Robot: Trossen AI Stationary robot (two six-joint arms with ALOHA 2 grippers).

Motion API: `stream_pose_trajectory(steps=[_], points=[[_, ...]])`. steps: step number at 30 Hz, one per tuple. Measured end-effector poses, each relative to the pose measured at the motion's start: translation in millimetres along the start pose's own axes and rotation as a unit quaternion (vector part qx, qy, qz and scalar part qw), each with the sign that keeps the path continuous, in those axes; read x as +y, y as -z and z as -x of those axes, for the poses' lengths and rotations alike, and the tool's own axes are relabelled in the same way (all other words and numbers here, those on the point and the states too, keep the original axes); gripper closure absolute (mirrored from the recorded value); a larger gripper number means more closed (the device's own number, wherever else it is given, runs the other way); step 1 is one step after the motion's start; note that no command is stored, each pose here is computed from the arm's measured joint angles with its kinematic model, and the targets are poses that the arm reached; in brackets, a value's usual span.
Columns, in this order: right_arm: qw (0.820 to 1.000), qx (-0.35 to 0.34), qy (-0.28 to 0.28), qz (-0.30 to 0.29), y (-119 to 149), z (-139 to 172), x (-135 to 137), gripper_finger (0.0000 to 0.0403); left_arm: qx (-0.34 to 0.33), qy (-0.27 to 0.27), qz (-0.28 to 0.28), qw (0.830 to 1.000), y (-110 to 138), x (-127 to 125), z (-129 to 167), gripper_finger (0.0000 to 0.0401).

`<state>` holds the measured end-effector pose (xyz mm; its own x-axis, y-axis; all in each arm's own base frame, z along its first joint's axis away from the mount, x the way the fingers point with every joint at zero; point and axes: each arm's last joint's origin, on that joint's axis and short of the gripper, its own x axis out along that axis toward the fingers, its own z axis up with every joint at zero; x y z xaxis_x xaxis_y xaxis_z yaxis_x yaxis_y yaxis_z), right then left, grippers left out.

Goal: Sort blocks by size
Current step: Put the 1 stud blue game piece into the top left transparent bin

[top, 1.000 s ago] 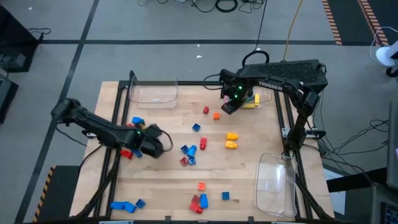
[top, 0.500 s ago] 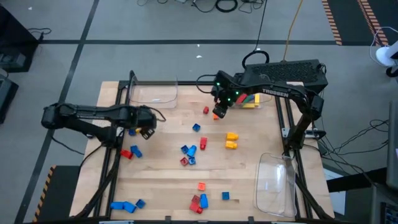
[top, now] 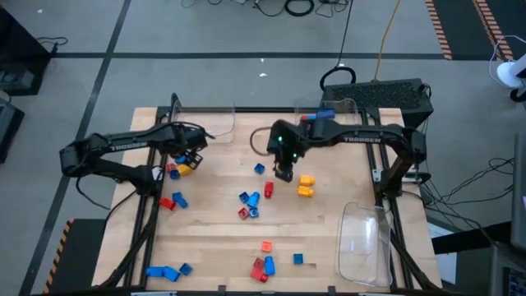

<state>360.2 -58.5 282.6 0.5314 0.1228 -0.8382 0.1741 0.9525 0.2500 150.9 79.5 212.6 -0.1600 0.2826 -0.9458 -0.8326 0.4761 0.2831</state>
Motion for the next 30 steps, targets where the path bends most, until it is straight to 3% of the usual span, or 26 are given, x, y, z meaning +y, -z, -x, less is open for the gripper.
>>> stream_pose_trajectory(steps=[9, 21, 30], points=[[0.995, 0.035, 0.087, 0.044, 15, -7, 34, 0.0268, 0.02, 0.031, 0.049, 0.998, 13, -3, -46, 0.0106], [0.994, 0.025, 0.08, 0.066, 14, -8, 42, 0.0268, 0.023, 0.028, 0.097, 0.995, 11, 8, -62, 0.0034], [0.994, 0.021, 0.079, 0.07, 13, -8, 42, 0.0268, 0.019, 0.044, 0.13, 0.99, 2, 11, -69, 0.0039]])
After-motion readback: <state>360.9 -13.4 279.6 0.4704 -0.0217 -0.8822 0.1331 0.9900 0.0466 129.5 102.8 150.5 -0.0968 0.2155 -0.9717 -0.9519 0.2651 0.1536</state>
